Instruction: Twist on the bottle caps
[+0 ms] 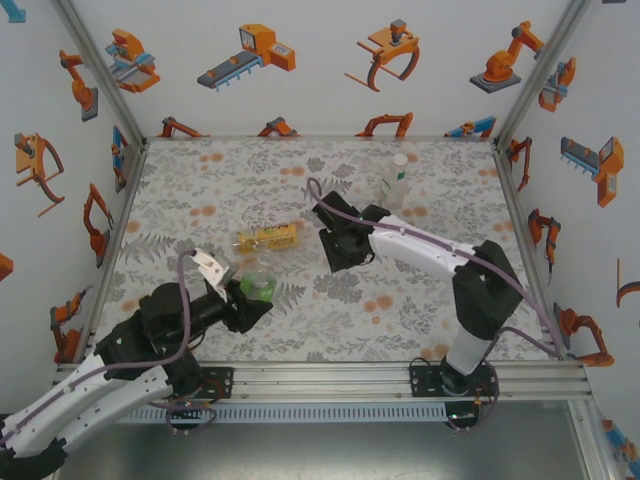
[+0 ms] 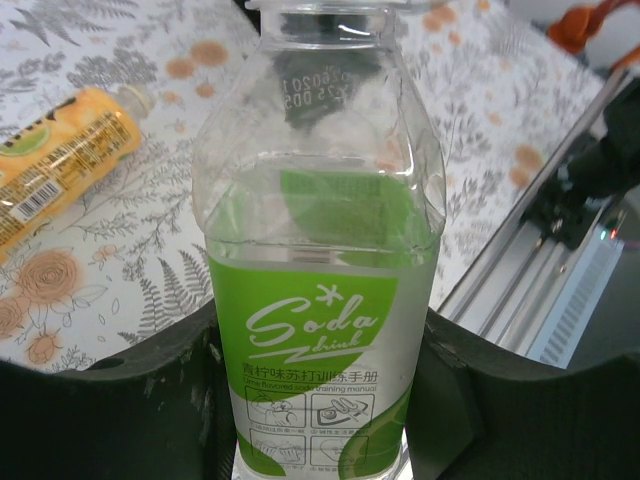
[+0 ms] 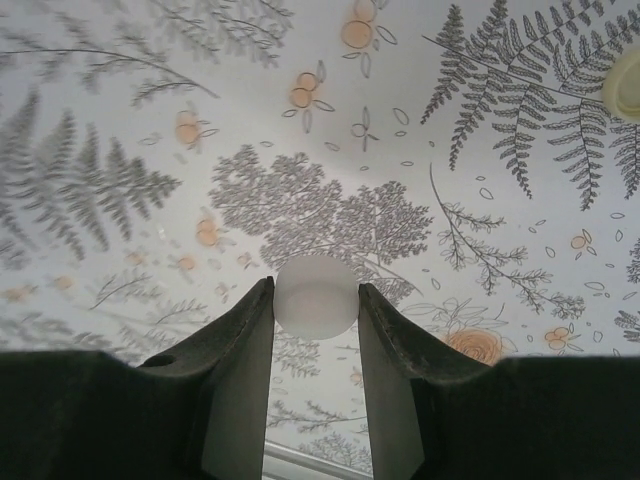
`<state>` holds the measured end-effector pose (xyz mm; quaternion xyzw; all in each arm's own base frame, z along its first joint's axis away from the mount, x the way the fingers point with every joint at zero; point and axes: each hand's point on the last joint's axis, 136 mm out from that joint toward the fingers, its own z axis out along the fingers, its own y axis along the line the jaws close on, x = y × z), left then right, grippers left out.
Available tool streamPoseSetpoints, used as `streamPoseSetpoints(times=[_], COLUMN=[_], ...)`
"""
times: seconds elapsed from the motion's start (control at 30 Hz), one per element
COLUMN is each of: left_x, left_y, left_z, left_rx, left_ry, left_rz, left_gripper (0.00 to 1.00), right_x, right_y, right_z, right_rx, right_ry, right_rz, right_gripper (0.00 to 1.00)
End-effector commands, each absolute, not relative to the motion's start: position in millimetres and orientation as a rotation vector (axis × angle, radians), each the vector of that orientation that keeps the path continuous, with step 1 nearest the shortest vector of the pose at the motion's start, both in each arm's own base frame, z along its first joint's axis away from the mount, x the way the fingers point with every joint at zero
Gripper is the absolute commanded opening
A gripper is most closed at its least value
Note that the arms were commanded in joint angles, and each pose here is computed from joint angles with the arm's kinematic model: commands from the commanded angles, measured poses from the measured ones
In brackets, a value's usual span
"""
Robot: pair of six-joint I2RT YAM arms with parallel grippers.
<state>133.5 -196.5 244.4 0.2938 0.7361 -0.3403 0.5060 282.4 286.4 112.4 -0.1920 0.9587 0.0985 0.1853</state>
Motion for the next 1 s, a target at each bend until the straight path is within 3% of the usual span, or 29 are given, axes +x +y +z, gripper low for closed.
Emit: streamPoseSetpoints(times=[0.0, 0.53, 0.97], left_x=[119.0, 99.5, 83.1], left_y=[-205.3, -237.6, -261.3], left_z=[255.1, 241.4, 252.7], left_rx=[0.900, 1.294, 1.483], left_ry=[1.706, 1.633, 1.551], left_rz=[-0.812, -0.804, -0.887], left_gripper=[0.00, 0.00, 0.00], right_x=[262.6, 181.8, 99.4], right_y=[289.5, 294.4, 272.9], right_z=[134.1, 262.0, 326.3], right_rx=[-0.617, -0.896, -1.271], right_ry=[2.668, 2.088, 1.545], right_rz=[0.402, 1.021, 1.201], right_gripper=[0.28, 0.20, 0.19])
